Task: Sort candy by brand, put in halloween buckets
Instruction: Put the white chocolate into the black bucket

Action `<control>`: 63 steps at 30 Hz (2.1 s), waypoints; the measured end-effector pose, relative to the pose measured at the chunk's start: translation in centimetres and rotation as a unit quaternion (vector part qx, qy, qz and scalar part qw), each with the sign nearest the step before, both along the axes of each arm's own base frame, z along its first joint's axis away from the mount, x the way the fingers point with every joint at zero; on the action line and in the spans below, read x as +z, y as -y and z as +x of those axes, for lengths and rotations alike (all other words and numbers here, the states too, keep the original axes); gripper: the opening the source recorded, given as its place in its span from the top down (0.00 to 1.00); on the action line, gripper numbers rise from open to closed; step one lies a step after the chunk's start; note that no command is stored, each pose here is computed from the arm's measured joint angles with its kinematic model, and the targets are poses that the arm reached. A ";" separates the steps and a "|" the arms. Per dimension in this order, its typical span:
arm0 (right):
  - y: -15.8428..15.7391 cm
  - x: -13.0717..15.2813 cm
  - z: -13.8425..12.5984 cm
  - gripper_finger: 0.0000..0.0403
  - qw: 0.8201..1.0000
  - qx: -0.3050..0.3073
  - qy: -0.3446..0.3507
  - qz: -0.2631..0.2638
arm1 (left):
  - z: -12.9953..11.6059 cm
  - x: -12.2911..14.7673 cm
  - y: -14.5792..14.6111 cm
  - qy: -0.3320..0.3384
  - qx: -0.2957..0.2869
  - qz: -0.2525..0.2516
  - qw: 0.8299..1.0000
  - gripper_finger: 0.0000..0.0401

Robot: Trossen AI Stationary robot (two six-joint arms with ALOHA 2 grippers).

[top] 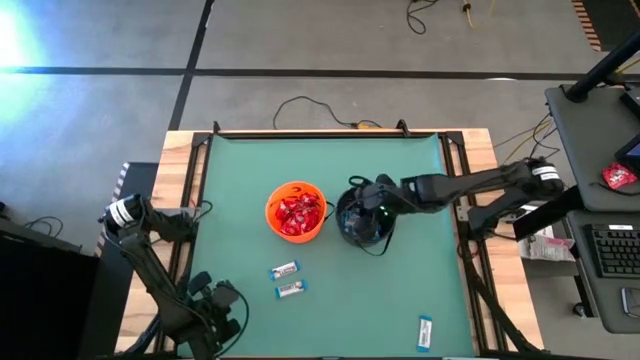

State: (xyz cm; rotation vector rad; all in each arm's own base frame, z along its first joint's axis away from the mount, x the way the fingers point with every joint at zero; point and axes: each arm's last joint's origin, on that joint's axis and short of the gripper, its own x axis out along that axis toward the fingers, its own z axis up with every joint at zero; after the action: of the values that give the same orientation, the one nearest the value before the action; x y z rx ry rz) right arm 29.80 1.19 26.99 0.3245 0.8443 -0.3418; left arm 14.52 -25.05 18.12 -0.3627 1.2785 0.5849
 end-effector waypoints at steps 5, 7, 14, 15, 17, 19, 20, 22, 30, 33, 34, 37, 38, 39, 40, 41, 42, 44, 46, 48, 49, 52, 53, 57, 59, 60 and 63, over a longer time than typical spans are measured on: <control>-6.2 4.0 -1.4 0.76 0.995 0.076 0.070 -0.010 | 0.4 0.0 0.3 0.045 -0.011 0.002 0.999 1.00; -9.2 4.4 -2.5 0.74 0.994 0.073 0.075 0.008 | 0.5 0.1 0.2 0.062 -0.012 0.010 0.998 1.00; -18.4 1.1 -4.8 0.62 0.968 -0.040 0.019 0.247 | 0.5 -0.1 0.2 0.065 -0.010 0.006 0.998 1.00; -19.5 0.6 -5.0 0.60 0.959 -0.057 -0.002 0.277 | 0.5 -0.1 0.3 0.064 -0.013 0.004 0.998 1.00; -21.3 -0.4 -5.4 0.56 0.938 -0.097 -0.049 0.328 | 0.5 -0.1 0.4 0.059 -0.016 -0.002 0.998 1.00; -22.7 -1.5 -5.7 0.52 0.915 -0.136 -0.112 0.364 | 0.5 -0.1 0.4 0.056 -0.016 -0.003 0.998 1.00; -23.3 -2.1 -5.8 0.50 0.903 -0.149 -0.143 0.376 | 0.5 -0.1 0.4 0.056 -0.016 -0.003 0.998 1.00; -24.6 -3.3 -6.1 0.46 0.884 -0.164 -0.196 0.392 | 0.5 -0.1 0.4 0.056 -0.016 -0.002 0.998 1.00; -28.0 -9.6 -7.3 0.38 0.822 -0.182 -0.395 0.369 | 0.5 -0.1 0.3 0.056 -0.020 0.000 0.998 1.00; -28.3 -11.4 -7.2 0.38 0.814 -0.202 -0.414 0.354 | 0.5 -0.1 0.3 0.057 -0.020 0.000 0.998 1.00; -28.4 -11.6 -7.2 0.38 0.812 -0.205 -0.418 0.351 | 0.5 -0.1 0.3 0.057 -0.020 0.000 0.998 1.00; -28.2 -12.0 -7.0 0.38 0.812 -0.211 -0.420 0.346 | 0.5 -0.1 0.3 0.057 -0.022 0.000 0.998 1.00; -28.1 -12.0 -7.1 0.38 0.813 -0.212 -0.421 0.343 | 0.5 -0.1 0.3 0.056 -0.026 0.001 0.998 1.00; -27.9 -12.0 -7.2 0.38 0.813 -0.212 -0.425 0.336 | 0.5 -0.1 0.3 0.055 -0.030 0.003 0.998 1.00; -27.7 -12.1 -7.3 0.37 0.814 -0.213 -0.428 0.331 | 0.5 -0.1 0.3 0.054 -0.033 0.004 0.998 1.00; -27.6 -12.2 -7.3 0.36 0.814 -0.215 -0.429 0.328 | 0.5 -0.1 0.3 0.053 -0.037 0.005 0.998 1.00; -27.5 -12.2 -7.5 0.36 0.813 -0.218 -0.432 0.324 | 0.5 -0.1 0.3 0.052 -0.041 0.007 0.998 1.00; -27.1 -12.5 -7.6 0.34 0.811 -0.221 -0.437 0.320 | 0.5 -0.1 0.3 0.052 -0.044 0.007 0.998 1.00; -26.8 -12.9 -7.6 0.32 0.812 -0.221 -0.436 0.318 | 0.5 -0.1 0.3 0.052 -0.042 0.006 0.998 1.00; -26.2 -13.4 -7.6 0.31 0.819 -0.215 -0.434 0.307 | 0.5 -0.1 0.3 0.054 -0.036 0.005 0.998 1.00; -25.9 -13.6 -7.4 0.30 0.823 -0.211 -0.431 0.305 | 0.5 -0.1 0.3 0.055 -0.033 0.004 0.998 1.00; -24.3 -14.1 -6.5 0.30 0.827 -0.203 -0.429 0.302 | 0.5 -0.1 0.3 0.059 -0.032 0.007 0.998 1.00; -23.8 -14.1 -6.0 0.31 0.828 -0.195 -0.429 0.304 | 0.5 -0.1 0.3 0.059 -0.033 0.007 0.998 1.00; -21.7 -14.0 -4.0 0.34 0.842 -0.179 -0.409 0.303 | 0.5 -0.1 0.3 0.059 -0.032 0.008 0.998 1.00; -21.1 -13.6 -3.0 0.36 0.855 -0.168 -0.389 0.299 | 0.5 -0.1 0.3 0.060 -0.027 0.006 0.998 1.00; -20.8 -13.5 -2.5 0.37 0.861 -0.164 -0.378 0.298 | 0.5 -0.1 0.3 0.061 -0.024 0.005 0.998 1.00; -19.9 -13.0 -1.0 0.39 0.879 -0.149 -0.343 0.295 | 0.6 -0.1 0.4 0.065 -0.016 -0.002 0.998 1.00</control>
State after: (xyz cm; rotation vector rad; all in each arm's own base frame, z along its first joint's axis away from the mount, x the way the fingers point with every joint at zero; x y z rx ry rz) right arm 28.77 21.06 14.01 0.9452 1.6101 -0.4946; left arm 15.08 -25.44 17.98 -0.3769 1.1579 0.5245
